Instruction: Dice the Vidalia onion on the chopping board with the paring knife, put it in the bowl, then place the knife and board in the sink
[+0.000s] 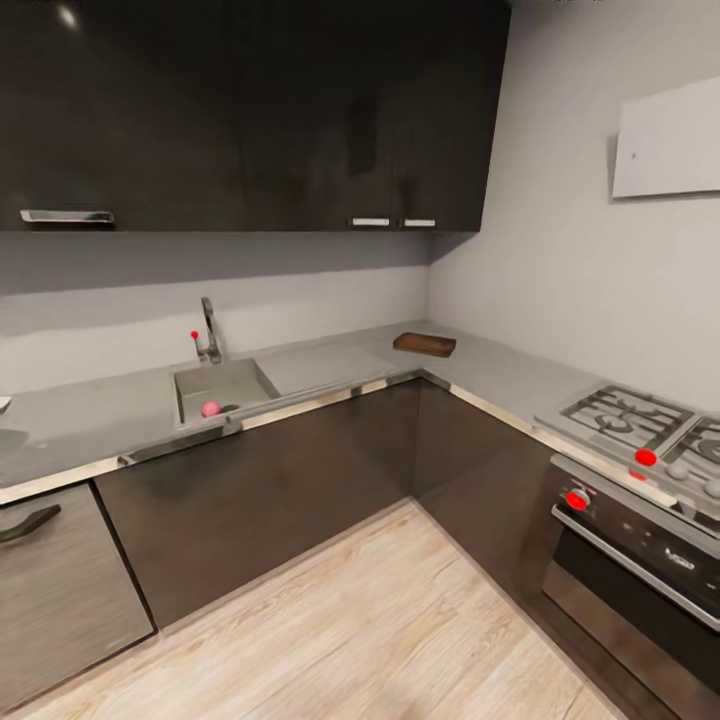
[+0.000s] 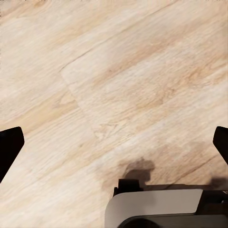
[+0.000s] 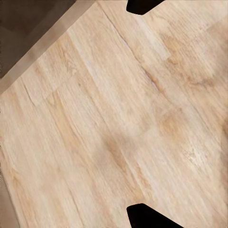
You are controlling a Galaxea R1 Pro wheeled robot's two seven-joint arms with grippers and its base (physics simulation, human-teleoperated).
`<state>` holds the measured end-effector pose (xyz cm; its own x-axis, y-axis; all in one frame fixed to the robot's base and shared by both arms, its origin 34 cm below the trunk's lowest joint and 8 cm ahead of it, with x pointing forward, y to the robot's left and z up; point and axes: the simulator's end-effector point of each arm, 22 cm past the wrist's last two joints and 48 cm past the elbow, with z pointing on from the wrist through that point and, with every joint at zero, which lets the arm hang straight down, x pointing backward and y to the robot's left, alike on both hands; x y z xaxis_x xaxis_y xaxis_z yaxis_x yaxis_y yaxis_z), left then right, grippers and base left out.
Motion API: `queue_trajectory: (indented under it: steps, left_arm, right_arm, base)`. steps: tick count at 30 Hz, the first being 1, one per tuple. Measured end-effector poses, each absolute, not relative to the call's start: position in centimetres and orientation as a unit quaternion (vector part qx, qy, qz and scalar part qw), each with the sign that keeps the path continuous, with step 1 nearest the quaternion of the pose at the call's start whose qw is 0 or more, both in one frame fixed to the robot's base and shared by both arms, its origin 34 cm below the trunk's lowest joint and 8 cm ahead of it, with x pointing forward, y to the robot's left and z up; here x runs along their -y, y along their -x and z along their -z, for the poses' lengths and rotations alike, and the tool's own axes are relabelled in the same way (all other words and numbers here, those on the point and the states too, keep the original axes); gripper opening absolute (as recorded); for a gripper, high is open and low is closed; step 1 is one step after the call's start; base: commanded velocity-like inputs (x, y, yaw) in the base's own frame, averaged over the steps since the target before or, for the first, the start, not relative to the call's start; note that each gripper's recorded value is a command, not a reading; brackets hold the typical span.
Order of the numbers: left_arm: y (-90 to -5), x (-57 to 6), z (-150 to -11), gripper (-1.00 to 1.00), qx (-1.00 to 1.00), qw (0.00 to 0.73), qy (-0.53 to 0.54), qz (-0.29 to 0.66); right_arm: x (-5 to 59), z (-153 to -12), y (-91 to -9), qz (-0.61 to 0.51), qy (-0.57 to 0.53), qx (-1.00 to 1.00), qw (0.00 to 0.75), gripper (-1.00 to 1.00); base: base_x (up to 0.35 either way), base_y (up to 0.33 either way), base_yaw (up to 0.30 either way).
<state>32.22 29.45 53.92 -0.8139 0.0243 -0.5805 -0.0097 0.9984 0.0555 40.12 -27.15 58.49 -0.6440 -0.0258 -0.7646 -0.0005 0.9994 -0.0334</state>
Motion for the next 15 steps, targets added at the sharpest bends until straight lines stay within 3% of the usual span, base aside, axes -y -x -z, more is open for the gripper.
queue_trajectory:
  steps: [15]
  left_arm:
    - [-32.2, -29.5, -56.1, 1.00, -0.952, 0.306, -0.004, -0.028]
  right_arm:
    - [27.0, -60.7, -40.0, 0.014, 0.007, -0.907, 0.422, 1.00]
  base:
    - [0.000, 0.000, 0.000]
